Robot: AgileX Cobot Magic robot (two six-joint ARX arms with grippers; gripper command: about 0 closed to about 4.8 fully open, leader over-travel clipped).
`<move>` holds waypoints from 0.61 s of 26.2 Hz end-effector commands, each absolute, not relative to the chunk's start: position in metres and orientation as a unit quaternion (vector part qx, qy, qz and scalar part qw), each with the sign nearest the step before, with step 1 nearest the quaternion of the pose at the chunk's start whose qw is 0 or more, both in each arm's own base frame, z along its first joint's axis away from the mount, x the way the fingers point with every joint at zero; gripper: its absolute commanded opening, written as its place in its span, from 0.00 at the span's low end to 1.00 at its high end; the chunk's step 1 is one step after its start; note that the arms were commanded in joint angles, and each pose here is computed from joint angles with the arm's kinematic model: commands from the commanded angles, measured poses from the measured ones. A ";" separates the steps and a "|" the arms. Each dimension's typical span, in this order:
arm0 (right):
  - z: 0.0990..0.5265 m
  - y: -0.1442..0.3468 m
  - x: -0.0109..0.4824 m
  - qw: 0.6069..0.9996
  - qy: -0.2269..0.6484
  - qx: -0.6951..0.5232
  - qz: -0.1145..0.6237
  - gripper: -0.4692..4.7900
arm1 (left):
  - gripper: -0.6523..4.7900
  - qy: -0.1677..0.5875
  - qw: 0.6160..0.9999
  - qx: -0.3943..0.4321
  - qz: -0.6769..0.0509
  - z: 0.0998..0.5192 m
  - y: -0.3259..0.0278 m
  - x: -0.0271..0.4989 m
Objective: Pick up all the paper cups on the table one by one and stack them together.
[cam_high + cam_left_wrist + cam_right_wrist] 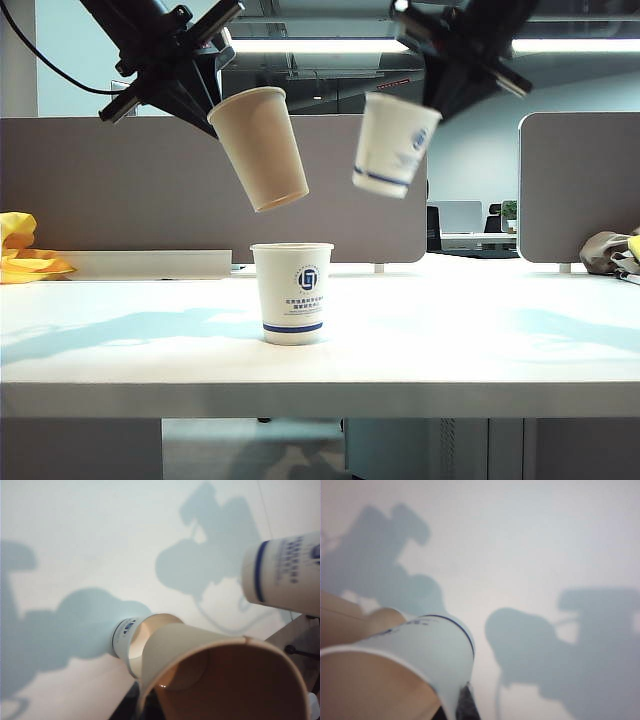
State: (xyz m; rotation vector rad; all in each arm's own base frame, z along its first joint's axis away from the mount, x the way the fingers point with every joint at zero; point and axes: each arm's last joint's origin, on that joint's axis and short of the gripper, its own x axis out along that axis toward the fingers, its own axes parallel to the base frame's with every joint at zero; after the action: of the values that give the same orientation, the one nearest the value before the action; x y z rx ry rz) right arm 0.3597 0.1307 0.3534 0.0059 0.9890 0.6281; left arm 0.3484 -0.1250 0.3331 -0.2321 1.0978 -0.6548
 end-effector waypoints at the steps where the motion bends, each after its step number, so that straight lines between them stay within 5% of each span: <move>1: 0.374 0.133 0.356 0.843 0.434 0.019 0.317 0.09 | 0.11 0.508 0.799 -0.107 -0.304 0.331 -0.127 0.352; 16: 0.391 0.160 0.347 0.847 0.396 0.007 0.354 0.09 | 0.11 0.544 0.780 -0.081 -0.299 0.302 -0.151 0.360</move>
State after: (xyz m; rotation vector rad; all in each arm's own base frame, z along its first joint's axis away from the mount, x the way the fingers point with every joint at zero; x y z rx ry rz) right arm 0.3478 0.1602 0.3865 0.0064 0.8564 0.7399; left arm 0.3595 -0.1515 0.3003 -0.1870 1.1900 -0.6557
